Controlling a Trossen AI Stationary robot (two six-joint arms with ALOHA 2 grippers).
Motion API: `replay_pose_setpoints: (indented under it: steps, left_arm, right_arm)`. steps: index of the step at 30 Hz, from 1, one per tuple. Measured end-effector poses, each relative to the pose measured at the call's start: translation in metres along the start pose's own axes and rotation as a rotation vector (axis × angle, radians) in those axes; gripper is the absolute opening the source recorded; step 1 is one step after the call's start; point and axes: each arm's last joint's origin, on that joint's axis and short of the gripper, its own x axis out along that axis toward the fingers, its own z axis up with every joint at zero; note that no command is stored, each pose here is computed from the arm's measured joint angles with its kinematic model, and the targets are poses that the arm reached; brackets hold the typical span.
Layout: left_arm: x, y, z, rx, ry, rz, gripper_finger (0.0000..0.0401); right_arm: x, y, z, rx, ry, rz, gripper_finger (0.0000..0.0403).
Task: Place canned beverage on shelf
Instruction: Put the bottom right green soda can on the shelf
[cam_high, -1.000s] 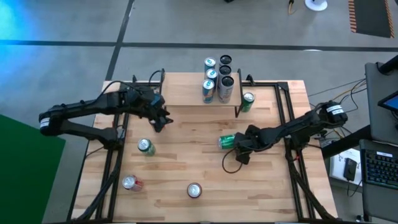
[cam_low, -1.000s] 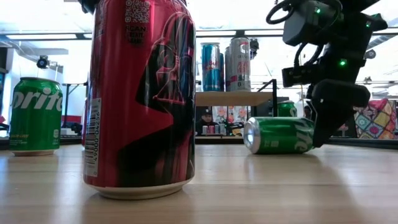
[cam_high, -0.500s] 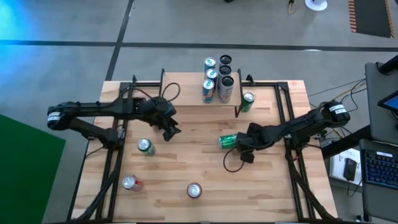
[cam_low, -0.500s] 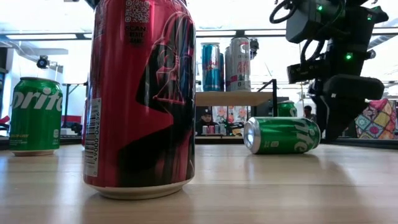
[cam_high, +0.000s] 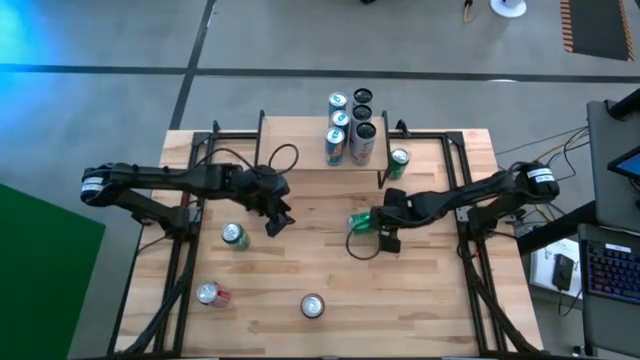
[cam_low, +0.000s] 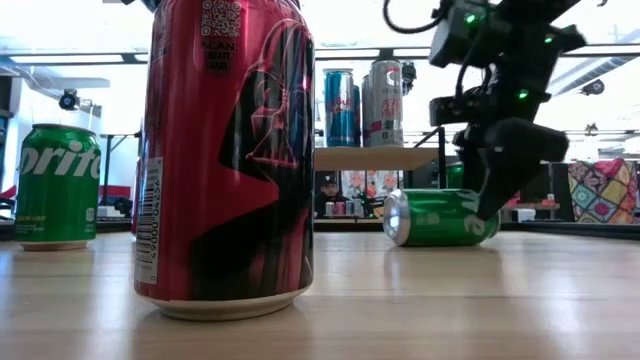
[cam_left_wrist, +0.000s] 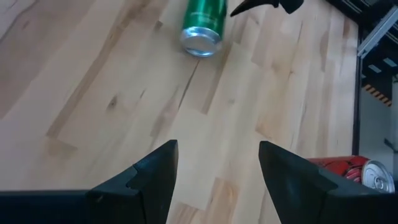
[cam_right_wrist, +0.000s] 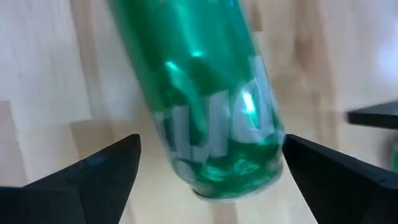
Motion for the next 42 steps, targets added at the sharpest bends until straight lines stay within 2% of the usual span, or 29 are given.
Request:
replay_pose_setpoints:
  steps: [6, 11, 15, 19, 22, 26, 30, 33, 37, 42]
  left_arm:
    - [0.0, -0.002, 0.002, -0.02, -0.023, -0.011, 0.021]
    - [0.001, -0.003, 0.005, -0.016, -0.056, -0.026, 0.021]
    - [0.001, -0.005, 0.009, -0.001, -0.089, -0.042, 0.0209]
    - [0.001, -0.006, 0.01, 0.026, -0.104, -0.049, 0.0201]
    - [0.001, -0.01, 0.01, 0.038, -0.109, -0.06, 0.0191]
    - [-0.008, -0.024, 0.017, 0.164, -0.154, -0.078, 0.0172]
    - [-0.018, -0.038, 0.023, 0.34, -0.239, 0.007, 0.0166]
    - [-0.023, -0.047, 0.029, 0.443, -0.279, 0.047, 0.0184]
    - [-0.02, -0.053, 0.038, 0.545, -0.266, 0.069, 0.0242]
    - [-0.01, -0.058, 0.048, 0.72, -0.119, 0.142, 0.033]
  right_arm:
    - [0.014, -0.01, 0.005, 0.046, 0.021, 0.082, 0.0364]
    - [0.028, -0.013, 0.006, 0.066, 0.05, 0.099, 0.032]
    - [0.032, -0.01, 0.015, 0.146, 0.045, 0.21, 0.0283]
    - [0.025, -0.007, 0.023, 0.269, 0.068, 0.343, 0.0283]
    - [0.007, -0.008, 0.036, 0.378, 0.014, 0.399, 0.0283]
    - [-0.012, -0.011, 0.05, 0.543, -0.105, 0.446, 0.0287]
    - [-0.027, -0.013, 0.064, 0.702, -0.248, 0.539, 0.0287]
    - [-0.035, -0.014, 0.071, 0.795, -0.308, 0.602, 0.0288]
    - [-0.04, -0.014, 0.078, 0.907, -0.35, 0.676, 0.0288]
    - [-0.045, -0.013, 0.085, 1.018, -0.37, 0.78, 0.0289]
